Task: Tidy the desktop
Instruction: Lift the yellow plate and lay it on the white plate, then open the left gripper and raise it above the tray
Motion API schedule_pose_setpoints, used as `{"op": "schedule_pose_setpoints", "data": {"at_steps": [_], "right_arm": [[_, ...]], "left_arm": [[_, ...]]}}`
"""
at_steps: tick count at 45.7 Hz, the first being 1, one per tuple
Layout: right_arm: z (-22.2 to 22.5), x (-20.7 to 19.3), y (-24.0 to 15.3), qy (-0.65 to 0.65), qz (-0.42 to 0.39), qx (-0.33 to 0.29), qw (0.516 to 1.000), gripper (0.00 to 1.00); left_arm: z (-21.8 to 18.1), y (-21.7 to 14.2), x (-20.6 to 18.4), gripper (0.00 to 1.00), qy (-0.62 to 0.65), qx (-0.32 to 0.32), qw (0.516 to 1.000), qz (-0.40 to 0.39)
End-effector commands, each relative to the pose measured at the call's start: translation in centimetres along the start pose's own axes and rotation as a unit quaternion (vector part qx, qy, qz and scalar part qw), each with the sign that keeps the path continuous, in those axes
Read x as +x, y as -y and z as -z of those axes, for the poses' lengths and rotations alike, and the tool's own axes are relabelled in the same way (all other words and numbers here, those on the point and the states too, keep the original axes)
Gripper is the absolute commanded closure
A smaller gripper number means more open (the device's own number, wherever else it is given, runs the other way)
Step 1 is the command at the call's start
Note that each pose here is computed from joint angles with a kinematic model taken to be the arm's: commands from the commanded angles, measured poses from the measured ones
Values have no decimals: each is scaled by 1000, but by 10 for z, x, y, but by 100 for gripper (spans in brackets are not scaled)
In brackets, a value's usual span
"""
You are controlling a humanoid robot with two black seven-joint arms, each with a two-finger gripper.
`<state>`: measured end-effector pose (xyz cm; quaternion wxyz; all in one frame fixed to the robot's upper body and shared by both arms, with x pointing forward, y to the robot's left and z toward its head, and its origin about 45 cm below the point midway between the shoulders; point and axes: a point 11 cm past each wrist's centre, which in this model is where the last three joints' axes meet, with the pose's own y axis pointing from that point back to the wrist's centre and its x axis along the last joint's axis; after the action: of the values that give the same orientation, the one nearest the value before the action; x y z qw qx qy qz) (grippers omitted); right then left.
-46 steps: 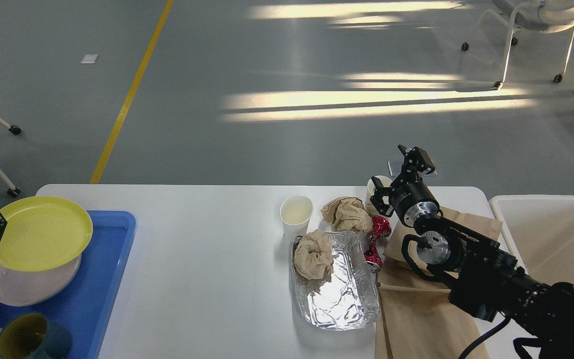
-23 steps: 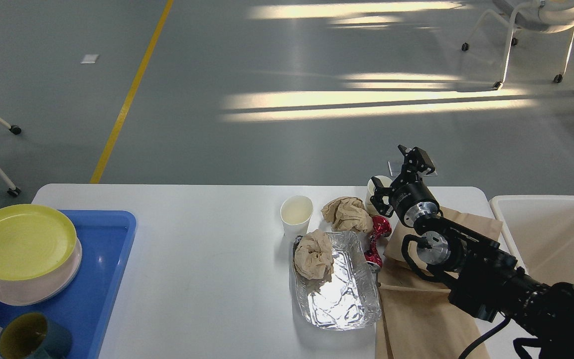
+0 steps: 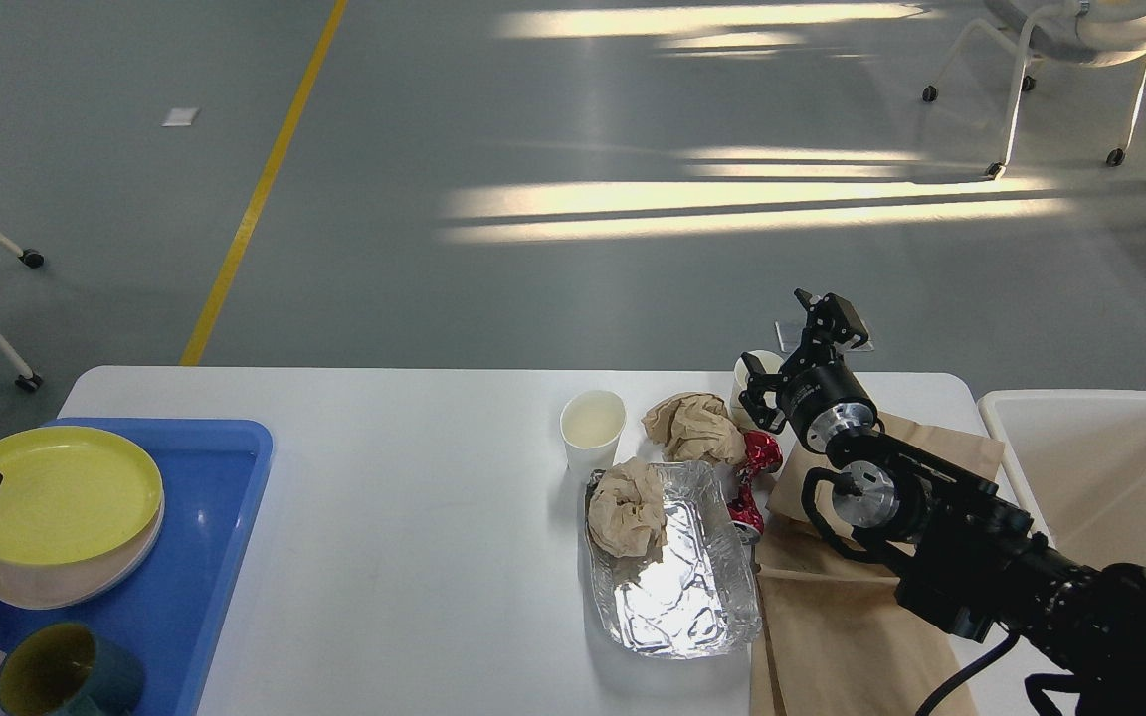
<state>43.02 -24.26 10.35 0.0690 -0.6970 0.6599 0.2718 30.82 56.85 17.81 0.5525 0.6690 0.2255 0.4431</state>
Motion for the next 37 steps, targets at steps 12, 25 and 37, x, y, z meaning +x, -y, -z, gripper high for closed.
{"op": "schedule_pose_setpoints", "data": {"at_steps": [12, 25, 37], "right_arm": [[0, 0, 0, 0, 0, 0, 1000, 0], [0, 0, 0, 0, 0, 0, 1000, 0], [0, 0, 0, 0, 0, 0, 1000, 0]], "left_arm": [[-5, 3, 0, 51, 1, -4, 1000, -21], [-14, 4, -1, 18, -4, -19, 999, -29], [-18, -1, 5, 7, -20, -36, 999, -35]]}}
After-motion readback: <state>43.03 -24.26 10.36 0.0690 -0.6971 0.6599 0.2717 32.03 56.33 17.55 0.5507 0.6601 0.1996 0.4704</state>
